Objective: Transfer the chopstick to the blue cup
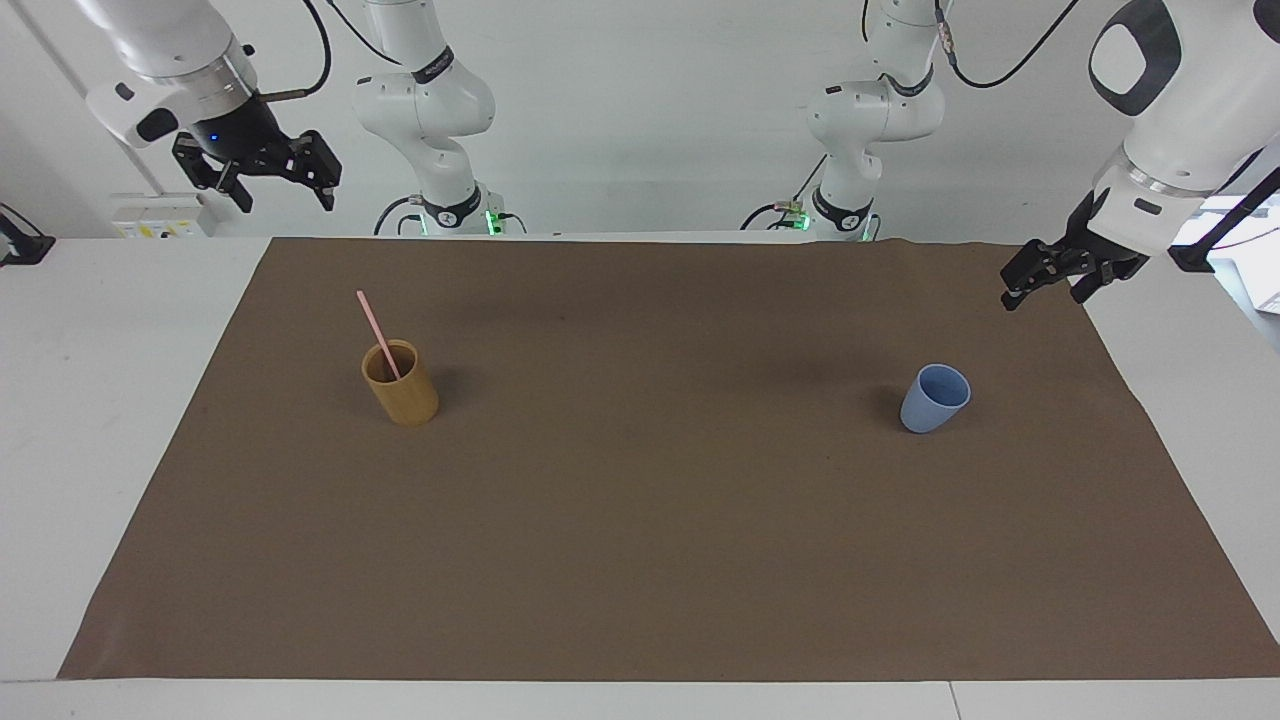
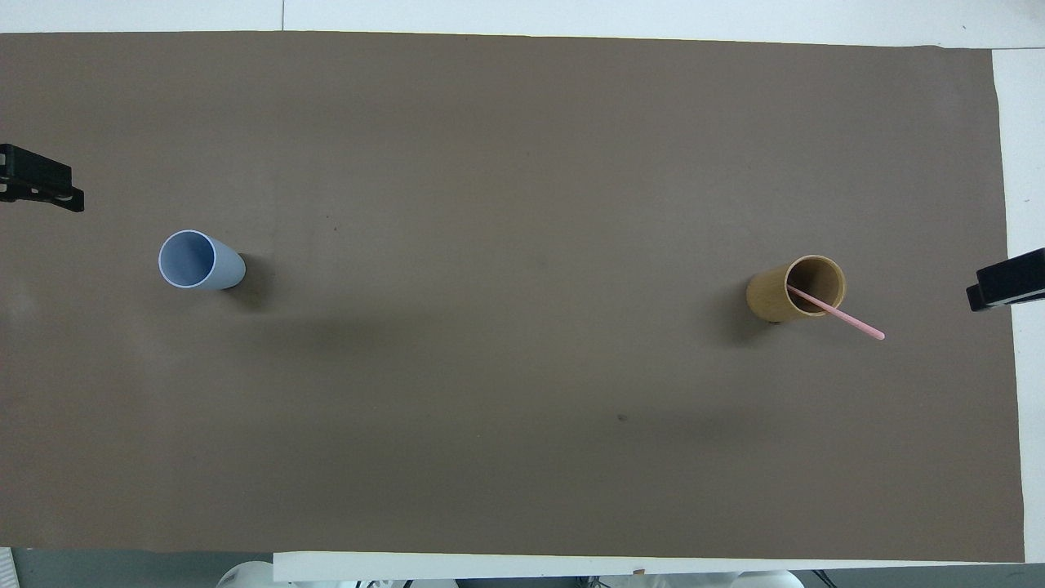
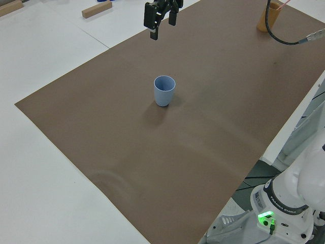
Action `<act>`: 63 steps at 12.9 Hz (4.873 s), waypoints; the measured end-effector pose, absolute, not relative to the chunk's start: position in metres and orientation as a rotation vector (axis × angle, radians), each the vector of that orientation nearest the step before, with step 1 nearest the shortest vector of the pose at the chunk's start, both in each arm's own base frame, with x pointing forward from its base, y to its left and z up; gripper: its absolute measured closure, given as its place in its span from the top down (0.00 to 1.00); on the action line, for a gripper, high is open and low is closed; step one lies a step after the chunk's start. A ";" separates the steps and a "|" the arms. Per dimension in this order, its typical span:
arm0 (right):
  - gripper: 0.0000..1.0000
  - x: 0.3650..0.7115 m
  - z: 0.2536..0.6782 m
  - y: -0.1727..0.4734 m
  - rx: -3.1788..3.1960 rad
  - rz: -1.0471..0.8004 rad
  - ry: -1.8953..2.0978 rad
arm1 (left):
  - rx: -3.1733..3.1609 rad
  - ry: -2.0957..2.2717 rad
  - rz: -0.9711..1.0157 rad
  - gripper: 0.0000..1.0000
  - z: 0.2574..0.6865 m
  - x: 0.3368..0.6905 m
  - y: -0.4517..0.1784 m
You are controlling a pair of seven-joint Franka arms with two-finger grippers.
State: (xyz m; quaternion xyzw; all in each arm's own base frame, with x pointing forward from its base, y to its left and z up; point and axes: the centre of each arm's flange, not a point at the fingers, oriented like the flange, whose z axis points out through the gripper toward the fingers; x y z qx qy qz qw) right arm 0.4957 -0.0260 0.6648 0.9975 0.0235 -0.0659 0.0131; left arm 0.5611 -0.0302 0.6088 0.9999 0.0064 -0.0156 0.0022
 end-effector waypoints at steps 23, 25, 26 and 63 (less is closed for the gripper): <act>0.77 0.511 0.413 -0.001 3.131 -0.304 0.458 | 3.137 0.020 -0.049 1.00 0.609 0.561 -0.030; 0.73 0.509 0.415 -0.001 3.131 -0.303 0.459 | 3.137 0.020 -0.050 1.00 0.609 0.561 -0.030; 0.72 0.508 0.415 -0.001 3.131 -0.310 0.460 | 3.137 0.020 -0.050 1.00 0.609 0.561 -0.030; 0.08 0.508 0.457 -0.012 3.095 -0.441 0.495 | 3.134 0.068 0.067 1.00 0.414 0.540 -0.014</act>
